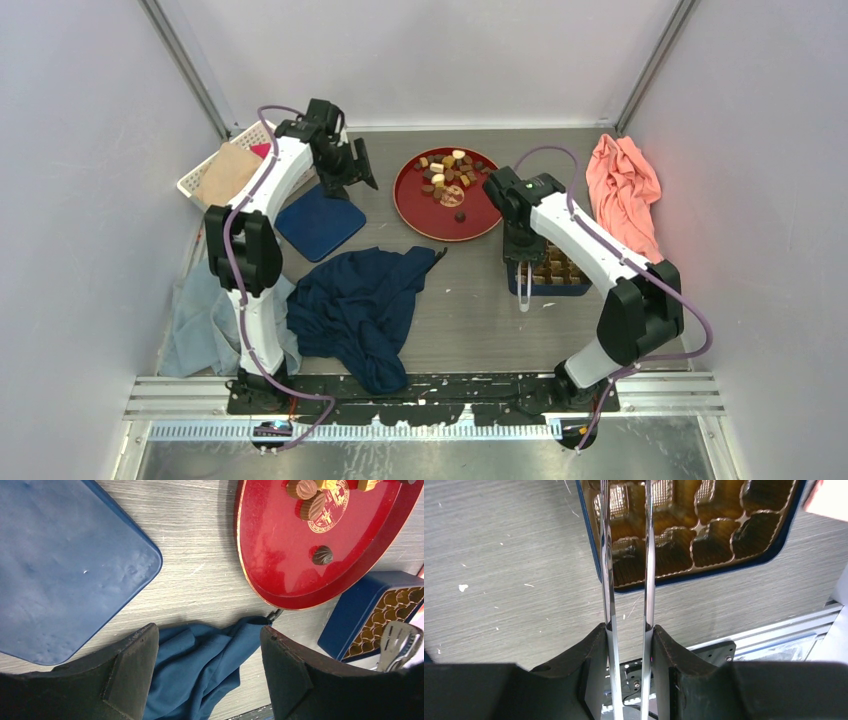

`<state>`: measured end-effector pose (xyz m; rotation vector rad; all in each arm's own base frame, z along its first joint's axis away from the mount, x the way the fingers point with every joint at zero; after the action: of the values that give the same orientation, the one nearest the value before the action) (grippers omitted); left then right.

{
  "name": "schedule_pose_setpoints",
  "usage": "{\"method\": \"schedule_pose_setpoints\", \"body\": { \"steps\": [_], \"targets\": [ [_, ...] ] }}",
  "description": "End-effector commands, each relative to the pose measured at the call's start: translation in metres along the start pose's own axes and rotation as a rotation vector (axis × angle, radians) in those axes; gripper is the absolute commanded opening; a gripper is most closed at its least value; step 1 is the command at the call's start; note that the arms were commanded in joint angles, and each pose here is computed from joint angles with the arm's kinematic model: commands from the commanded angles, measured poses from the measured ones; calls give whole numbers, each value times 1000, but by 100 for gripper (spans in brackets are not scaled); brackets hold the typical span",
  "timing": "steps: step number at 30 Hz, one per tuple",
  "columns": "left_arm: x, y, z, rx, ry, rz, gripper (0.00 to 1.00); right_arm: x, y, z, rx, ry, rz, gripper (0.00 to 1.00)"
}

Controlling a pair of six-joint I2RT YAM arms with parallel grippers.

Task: Pack the chocolate
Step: Place the fake chocolate in the packing box.

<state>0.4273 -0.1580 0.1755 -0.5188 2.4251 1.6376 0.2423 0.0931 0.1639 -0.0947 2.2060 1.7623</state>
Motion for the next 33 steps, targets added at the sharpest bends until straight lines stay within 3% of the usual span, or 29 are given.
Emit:
{"method": "schedule_pose_setpoints", "body": {
  "steps": [1,25,29,33],
  "targets": [
    [-19,9,-16,74,10,-66,74,1,2,4,-61,-64,-42,3],
    [-16,8,-19,76,2,-58,74,10,-31,13,-45,-41,5,4],
    [-16,7,-18,75,2,-56,74,9,-32,14,-44,-42,6,11],
    [-16,6,-17,70,0,-57,74,11,-32,13,-40,-40,12,25]
  ]
}}
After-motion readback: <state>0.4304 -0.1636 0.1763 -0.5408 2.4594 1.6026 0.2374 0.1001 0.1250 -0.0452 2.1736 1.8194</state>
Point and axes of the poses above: each gripper's point midway between its finger pads, its own y axis back along the fingers, its own z axis along the line the jaws close on, x = y × z, the point moved 3 cm from there along y, back along the fingers, and after that the axes turned 4 degrees about -y, right-handed, at the moved point
